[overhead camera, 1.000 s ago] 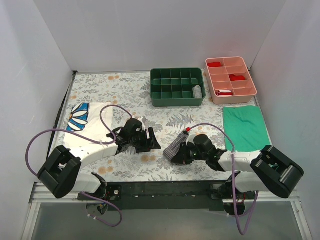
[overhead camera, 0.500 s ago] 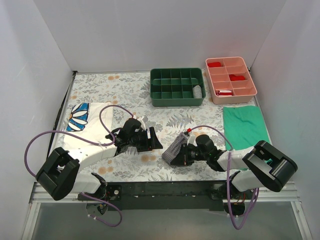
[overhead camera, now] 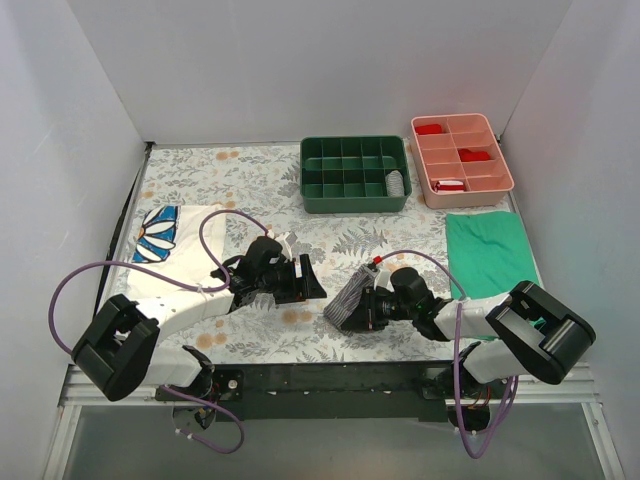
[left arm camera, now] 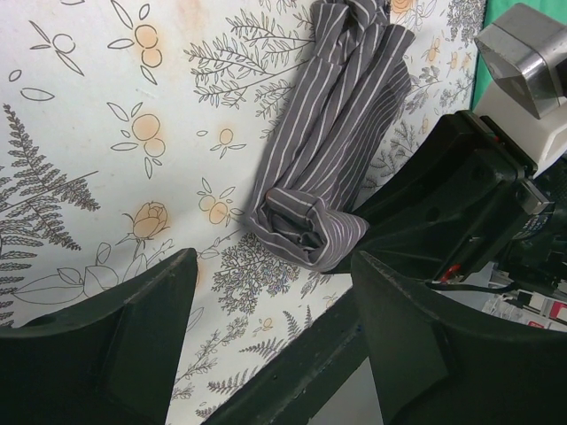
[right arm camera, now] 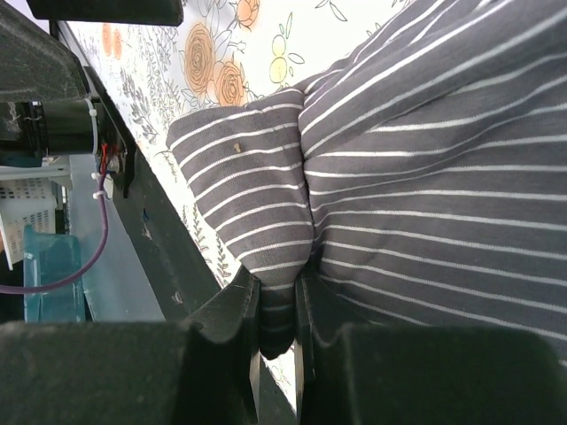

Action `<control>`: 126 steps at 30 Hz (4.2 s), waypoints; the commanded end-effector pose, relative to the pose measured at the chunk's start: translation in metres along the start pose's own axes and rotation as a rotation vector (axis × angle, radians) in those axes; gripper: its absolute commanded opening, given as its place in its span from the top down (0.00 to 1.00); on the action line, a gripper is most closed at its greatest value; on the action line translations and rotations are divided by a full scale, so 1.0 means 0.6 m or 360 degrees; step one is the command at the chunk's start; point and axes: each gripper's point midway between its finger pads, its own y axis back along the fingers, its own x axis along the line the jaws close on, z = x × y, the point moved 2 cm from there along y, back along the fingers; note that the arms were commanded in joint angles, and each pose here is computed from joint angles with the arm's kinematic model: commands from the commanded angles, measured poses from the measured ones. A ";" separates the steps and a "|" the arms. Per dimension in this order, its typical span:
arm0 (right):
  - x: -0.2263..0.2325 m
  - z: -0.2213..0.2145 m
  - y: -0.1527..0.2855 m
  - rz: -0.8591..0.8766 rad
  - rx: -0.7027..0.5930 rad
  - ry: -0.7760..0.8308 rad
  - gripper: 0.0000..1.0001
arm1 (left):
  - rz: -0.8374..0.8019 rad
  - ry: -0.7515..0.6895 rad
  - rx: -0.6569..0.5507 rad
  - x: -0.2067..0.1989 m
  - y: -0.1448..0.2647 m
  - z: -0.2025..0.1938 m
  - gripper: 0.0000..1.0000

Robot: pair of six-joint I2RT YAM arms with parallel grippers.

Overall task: Roll the underwear
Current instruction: Roll the underwear to the center of the board.

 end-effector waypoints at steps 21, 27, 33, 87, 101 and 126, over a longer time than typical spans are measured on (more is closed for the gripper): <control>-0.011 -0.002 0.003 -0.0077 0.0041 0.0029 0.94 | -0.0041 -0.0048 -0.0018 -0.005 0.001 0.001 0.29; -0.012 -0.002 0.005 -0.0089 0.0032 0.0033 0.94 | -0.0039 -0.0048 -0.0019 -0.005 0.002 0.001 0.28; -0.011 -0.001 0.006 -0.0095 0.0032 0.0037 0.94 | -0.0036 -0.0047 -0.0020 -0.004 0.001 0.001 0.27; -0.014 -0.009 -0.002 -0.0086 0.0113 0.0004 0.94 | -0.0422 -0.0056 0.0128 0.021 -0.067 -0.065 0.67; -0.014 -0.005 0.000 -0.0104 0.0106 0.0026 0.92 | -0.0325 -0.0072 0.0206 0.018 -0.084 -0.055 1.00; -0.020 0.026 0.021 -0.0315 0.0012 0.0118 0.46 | -0.0117 -0.0065 0.0249 0.024 -0.084 -0.048 1.00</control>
